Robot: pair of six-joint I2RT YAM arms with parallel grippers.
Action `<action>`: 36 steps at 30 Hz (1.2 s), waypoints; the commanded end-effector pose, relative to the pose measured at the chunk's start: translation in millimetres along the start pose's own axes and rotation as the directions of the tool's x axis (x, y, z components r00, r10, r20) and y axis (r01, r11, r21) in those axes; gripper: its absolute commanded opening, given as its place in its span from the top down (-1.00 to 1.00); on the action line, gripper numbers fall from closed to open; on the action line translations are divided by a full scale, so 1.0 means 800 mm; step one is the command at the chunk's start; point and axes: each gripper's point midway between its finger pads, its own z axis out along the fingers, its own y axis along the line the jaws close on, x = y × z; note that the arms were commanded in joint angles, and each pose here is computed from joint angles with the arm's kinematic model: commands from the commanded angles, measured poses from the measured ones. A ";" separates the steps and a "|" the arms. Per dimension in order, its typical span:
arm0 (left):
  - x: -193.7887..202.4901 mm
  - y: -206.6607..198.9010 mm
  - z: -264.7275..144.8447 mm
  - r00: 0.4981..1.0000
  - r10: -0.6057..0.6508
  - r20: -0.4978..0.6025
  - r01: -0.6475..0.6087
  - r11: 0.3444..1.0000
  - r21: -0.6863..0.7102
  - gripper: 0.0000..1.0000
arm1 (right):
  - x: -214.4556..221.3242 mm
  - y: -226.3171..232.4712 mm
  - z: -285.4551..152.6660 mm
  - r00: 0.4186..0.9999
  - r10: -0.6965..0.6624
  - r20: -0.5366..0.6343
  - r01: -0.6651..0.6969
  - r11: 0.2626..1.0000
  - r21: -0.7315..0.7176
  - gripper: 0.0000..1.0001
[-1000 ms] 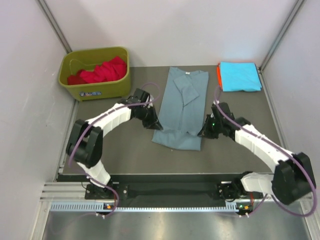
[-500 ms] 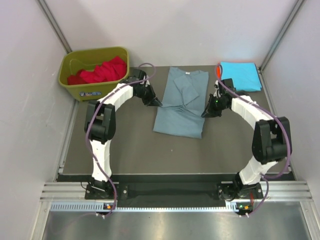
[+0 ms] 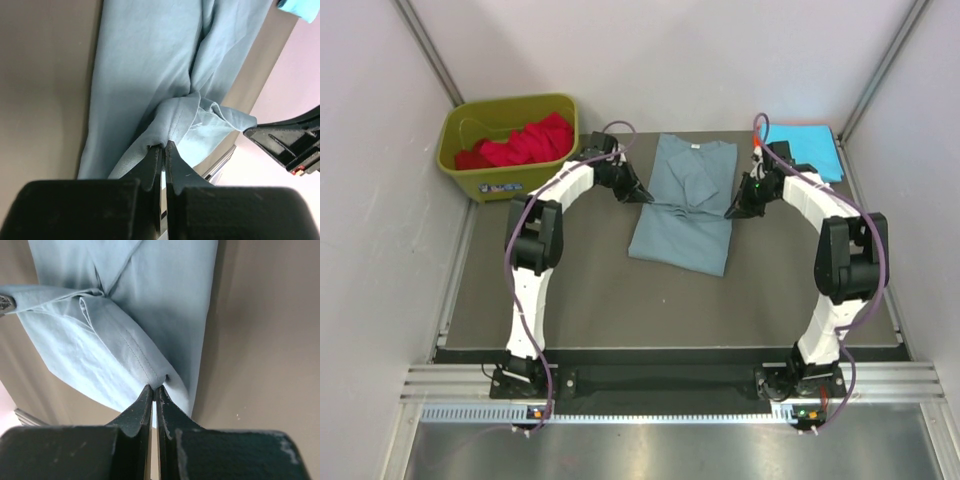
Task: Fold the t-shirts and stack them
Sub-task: Fold the tshirt
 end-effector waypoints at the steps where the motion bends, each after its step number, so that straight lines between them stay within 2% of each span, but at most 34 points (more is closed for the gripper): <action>1: -0.022 -0.030 -0.006 0.999 0.036 0.039 -0.039 0.996 0.079 1.00 | -0.033 0.008 -0.009 0.999 -0.021 0.038 0.023 0.999 -0.041 1.00; 9: -0.041 -0.017 -0.011 0.997 0.010 0.077 -0.015 0.998 0.066 1.00 | -0.048 -0.003 0.005 1.000 -0.003 0.015 0.004 0.999 -0.052 1.00; 18: -0.041 0.002 0.006 0.999 -0.014 0.038 0.011 0.997 0.070 1.00 | -0.051 -0.015 0.025 0.999 0.023 -0.022 -0.025 0.998 -0.052 0.96; 22: -0.041 0.006 0.011 1.000 -0.007 0.023 0.006 0.998 0.064 0.93 | -0.055 -0.023 0.030 0.999 0.037 -0.023 -0.038 0.998 -0.040 0.93; 27: -0.050 0.004 0.009 0.999 0.028 0.036 -0.029 0.999 0.031 0.69 | -0.066 -0.031 0.037 0.998 0.052 -0.025 -0.053 0.998 -0.034 0.78; 28: -0.060 0.008 0.005 0.995 0.076 0.069 -0.075 0.997 -0.009 0.62 | -0.077 -0.031 0.038 0.999 0.049 -0.012 -0.049 0.998 -0.034 0.71; 29: -0.054 0.013 -0.001 0.995 0.080 0.052 -0.077 0.995 -0.056 0.57 | -0.084 -0.036 0.033 0.999 0.051 -0.007 -0.051 0.998 -0.024 0.62; 30: -0.068 -0.008 -0.017 0.985 0.140 0.099 -0.134 0.988 -0.072 0.44 | -0.092 -0.041 0.030 0.999 0.046 0.006 -0.046 0.999 -0.007 0.46; 31: -0.079 -0.004 -0.028 0.968 0.211 0.133 -0.193 0.971 -0.139 0.37 | -0.107 -0.044 0.022 0.999 0.021 0.029 -0.022 0.999 0.030 0.42; 33: -0.085 -0.023 -0.061 0.936 0.306 0.175 -0.274 0.944 -0.183 0.20 | -0.133 -0.040 0.004 0.997 -0.023 0.075 0.019 0.998 0.060 0.33; 36: -0.080 -0.036 -0.095 0.908 0.369 0.199 -0.326 0.920 -0.217 0.14 | -0.123 -0.037 -0.009 0.998 -0.038 0.059 0.033 0.996 0.086 0.27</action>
